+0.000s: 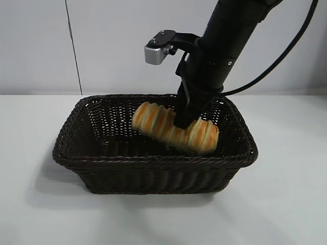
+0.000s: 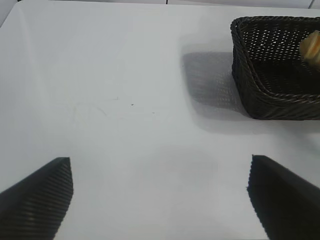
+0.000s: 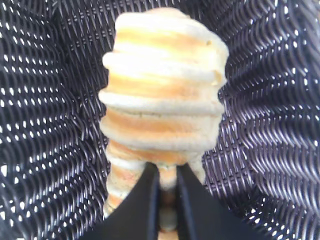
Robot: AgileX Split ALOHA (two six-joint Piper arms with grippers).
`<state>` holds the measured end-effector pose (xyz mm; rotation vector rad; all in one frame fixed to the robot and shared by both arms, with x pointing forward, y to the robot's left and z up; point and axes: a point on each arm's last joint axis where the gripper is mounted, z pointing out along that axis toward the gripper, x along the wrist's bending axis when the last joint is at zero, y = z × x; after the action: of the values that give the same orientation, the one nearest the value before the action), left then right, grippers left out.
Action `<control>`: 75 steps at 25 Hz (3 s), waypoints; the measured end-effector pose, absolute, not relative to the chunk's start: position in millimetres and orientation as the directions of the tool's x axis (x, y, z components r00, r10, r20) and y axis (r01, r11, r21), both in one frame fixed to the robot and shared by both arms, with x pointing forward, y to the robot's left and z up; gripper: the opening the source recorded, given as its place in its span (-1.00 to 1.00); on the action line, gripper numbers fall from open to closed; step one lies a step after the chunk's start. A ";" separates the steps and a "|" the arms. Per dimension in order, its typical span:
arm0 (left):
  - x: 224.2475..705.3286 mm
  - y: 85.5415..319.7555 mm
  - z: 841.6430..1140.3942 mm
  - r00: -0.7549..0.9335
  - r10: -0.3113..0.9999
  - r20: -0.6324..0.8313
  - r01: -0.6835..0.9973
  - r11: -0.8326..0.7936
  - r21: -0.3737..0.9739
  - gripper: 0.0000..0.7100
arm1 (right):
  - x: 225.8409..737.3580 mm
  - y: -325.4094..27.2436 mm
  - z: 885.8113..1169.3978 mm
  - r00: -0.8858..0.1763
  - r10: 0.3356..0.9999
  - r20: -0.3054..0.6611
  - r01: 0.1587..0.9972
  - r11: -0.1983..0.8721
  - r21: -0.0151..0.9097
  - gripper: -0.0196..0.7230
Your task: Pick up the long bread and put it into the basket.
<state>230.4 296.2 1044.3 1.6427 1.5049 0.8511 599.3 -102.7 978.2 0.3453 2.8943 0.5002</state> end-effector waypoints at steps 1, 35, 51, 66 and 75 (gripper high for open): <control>230.4 296.2 1044.3 0.092 0.996 -0.009 0.506 -0.039 0.862 0.93 | 599.3 -102.7 978.2 -0.956 0.258 -0.140 0.196 0.916 0.350 -0.33; 230.4 296.2 1044.3 0.092 0.996 -0.009 0.506 -0.039 0.862 0.93 | 650.1 -201.8 1093.1 -0.355 0.930 -0.097 0.860 0.366 0.355 0.92; 230.4 296.2 1044.3 0.092 0.996 -0.009 0.506 -0.039 0.862 0.93 | 653.8 -380.4 1093.1 0.064 0.993 -0.101 0.935 -0.024 0.354 0.92; 230.4 296.2 1044.3 0.092 0.996 -0.009 0.506 -0.039 0.862 0.93 | 535.3 -348.1 1223.0 0.057 0.998 0.008 0.767 -0.049 0.640 0.92; 230.4 296.2 1044.3 0.092 0.996 -0.009 0.506 -0.039 0.862 0.93 | 424.9 -326.4 1260.0 0.057 0.998 -0.015 0.653 -0.026 0.757 0.92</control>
<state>230.4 296.2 1044.3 1.6427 1.5049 0.8511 424.9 -326.4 1260.0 1.7422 1.6574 0.7425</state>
